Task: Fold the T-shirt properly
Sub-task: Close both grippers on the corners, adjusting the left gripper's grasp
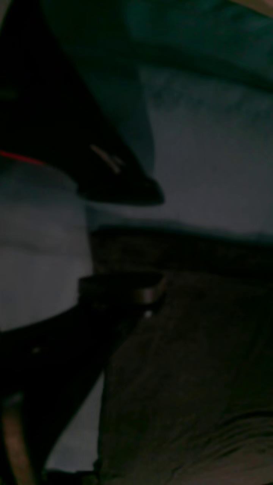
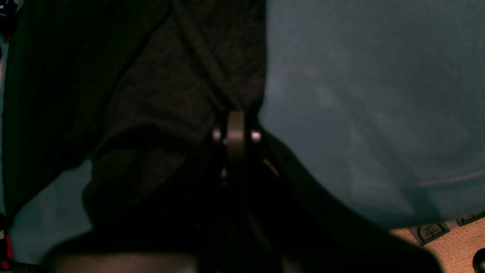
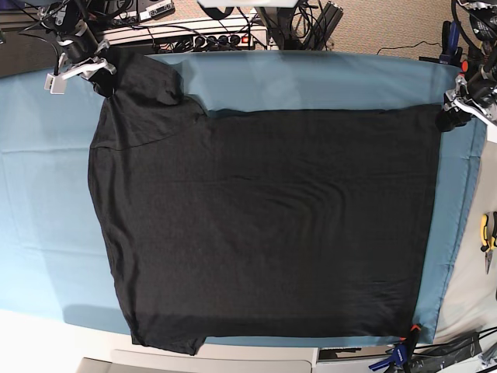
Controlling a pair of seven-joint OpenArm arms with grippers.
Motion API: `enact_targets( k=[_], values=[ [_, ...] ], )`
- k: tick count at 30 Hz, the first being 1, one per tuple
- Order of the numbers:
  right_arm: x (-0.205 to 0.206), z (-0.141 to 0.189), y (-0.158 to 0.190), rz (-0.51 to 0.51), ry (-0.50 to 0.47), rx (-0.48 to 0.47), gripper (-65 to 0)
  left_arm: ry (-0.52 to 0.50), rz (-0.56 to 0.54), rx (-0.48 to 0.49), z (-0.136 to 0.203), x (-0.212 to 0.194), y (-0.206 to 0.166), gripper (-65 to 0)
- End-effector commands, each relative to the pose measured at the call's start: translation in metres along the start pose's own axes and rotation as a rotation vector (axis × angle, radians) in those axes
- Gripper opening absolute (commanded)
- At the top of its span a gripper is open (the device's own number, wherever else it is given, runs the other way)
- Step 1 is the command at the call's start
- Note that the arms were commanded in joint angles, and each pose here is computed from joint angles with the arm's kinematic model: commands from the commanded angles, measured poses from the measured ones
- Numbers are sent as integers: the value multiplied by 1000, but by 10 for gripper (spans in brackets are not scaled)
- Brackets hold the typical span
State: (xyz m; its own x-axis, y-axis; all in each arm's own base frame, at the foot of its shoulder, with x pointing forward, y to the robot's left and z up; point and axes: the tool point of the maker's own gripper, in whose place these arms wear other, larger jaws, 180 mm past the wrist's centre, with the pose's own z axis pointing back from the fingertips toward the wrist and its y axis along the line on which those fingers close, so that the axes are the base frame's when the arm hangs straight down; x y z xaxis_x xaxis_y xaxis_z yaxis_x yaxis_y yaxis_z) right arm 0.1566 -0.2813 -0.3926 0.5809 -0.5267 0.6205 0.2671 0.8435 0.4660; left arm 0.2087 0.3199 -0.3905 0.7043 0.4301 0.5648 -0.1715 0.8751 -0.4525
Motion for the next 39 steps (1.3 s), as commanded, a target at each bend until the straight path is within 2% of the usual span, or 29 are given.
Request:
enact_targets(
  k=[1, 14, 23, 26, 30, 33, 35, 39],
  values=[
    [-4, 4, -7, 18, 30, -31, -650, -3, -25, 7, 4, 6, 1, -367],
    [-3, 3, -7, 18, 29, -31, -650, 12, 25, -10, -4, -13, -6, -367],
    [-3, 3, -6, 18, 28, -29, -650, 180, -26, -97, -30, -63, -43, -367],
    [-3, 3, -6, 18, 28, -29, -650, 208, -42, -119, -35, -70, -52, -367],
    [-3, 3, -6, 18, 28, -29, -650, 213, -46, -125, -37, -71, -54, -367],
    [-3, 3, -6, 18, 28, -29, -650, 213, -48, -128, -37, -71, -55, -407],
    [-3, 3, -6, 18, 29, -30, -650, 212, -55, -131, -37, -71, -55, -412],
    [-3, 3, -6, 18, 29, -30, -650, 177, -79, -90, -32, -57, -42, -409]
  ],
)
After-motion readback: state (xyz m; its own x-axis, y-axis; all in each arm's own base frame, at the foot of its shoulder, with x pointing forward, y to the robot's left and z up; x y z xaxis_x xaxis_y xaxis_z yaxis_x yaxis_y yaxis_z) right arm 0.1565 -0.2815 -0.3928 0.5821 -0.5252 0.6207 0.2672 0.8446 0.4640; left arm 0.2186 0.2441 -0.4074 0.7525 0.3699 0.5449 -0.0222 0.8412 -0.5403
